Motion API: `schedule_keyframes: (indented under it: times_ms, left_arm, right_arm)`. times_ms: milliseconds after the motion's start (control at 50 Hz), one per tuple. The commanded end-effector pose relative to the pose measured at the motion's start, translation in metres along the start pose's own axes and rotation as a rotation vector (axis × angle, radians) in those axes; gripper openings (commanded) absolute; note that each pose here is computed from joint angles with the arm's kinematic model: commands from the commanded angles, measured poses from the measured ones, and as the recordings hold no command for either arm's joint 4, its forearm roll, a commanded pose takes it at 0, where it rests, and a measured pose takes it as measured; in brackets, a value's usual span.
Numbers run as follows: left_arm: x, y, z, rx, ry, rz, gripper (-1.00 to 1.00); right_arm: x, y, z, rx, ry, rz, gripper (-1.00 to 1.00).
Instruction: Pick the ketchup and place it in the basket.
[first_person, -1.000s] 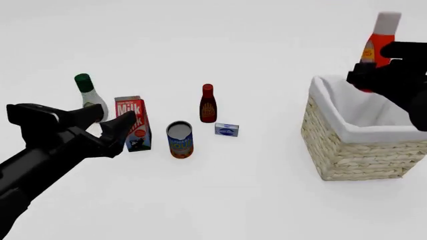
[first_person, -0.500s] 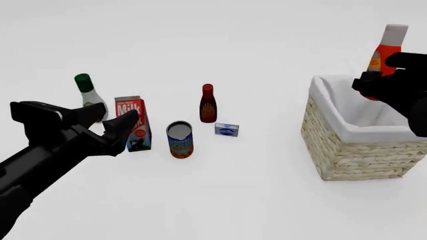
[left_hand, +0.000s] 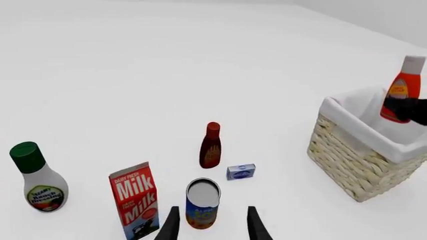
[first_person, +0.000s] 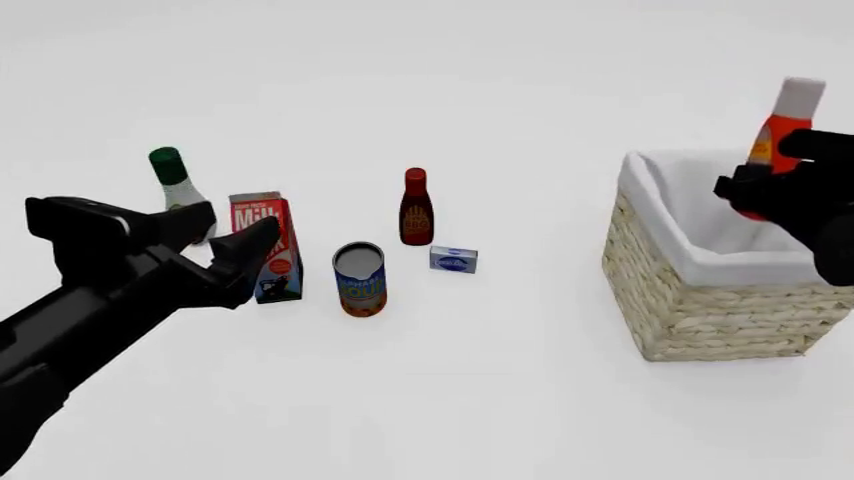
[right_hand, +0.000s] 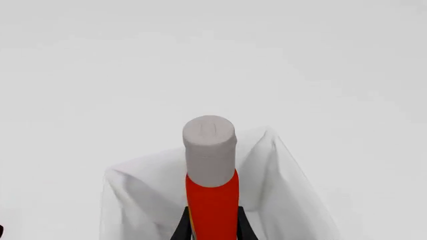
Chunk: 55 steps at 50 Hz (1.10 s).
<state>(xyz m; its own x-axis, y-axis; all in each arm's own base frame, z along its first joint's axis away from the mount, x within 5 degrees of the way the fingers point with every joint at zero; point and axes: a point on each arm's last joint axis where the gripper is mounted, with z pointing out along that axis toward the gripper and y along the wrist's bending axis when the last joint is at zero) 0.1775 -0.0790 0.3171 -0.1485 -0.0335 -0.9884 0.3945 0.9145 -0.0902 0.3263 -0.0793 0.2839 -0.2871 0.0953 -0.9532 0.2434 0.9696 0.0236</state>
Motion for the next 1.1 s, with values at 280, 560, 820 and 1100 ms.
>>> schedule_keyframes:
  times_ms: [280, 560, 820, 1100]
  left_arm:
    - [0.001, 0.001, -0.003, -0.004, -0.001, -0.01, 1.0]
    - [0.003, 0.001, -0.001, -0.005, 0.001, -0.017, 1.0]
    - [0.002, 0.002, -0.003, -0.008, -0.002, -0.025, 1.0]
    - [0.0, 0.001, -0.004, -0.006, -0.006, -0.029, 1.0]
  right_arm:
    - [0.021, -0.013, 0.017, 0.036, 0.031, 0.037, -1.0]
    - [0.029, -0.014, 0.03, 0.038, 0.054, 0.052, -1.0]
    - [0.041, -0.013, 0.037, 0.036, 0.081, 0.058, -1.0]
    - [0.042, -0.016, 0.043, 0.042, 0.1, 0.05, 1.0]
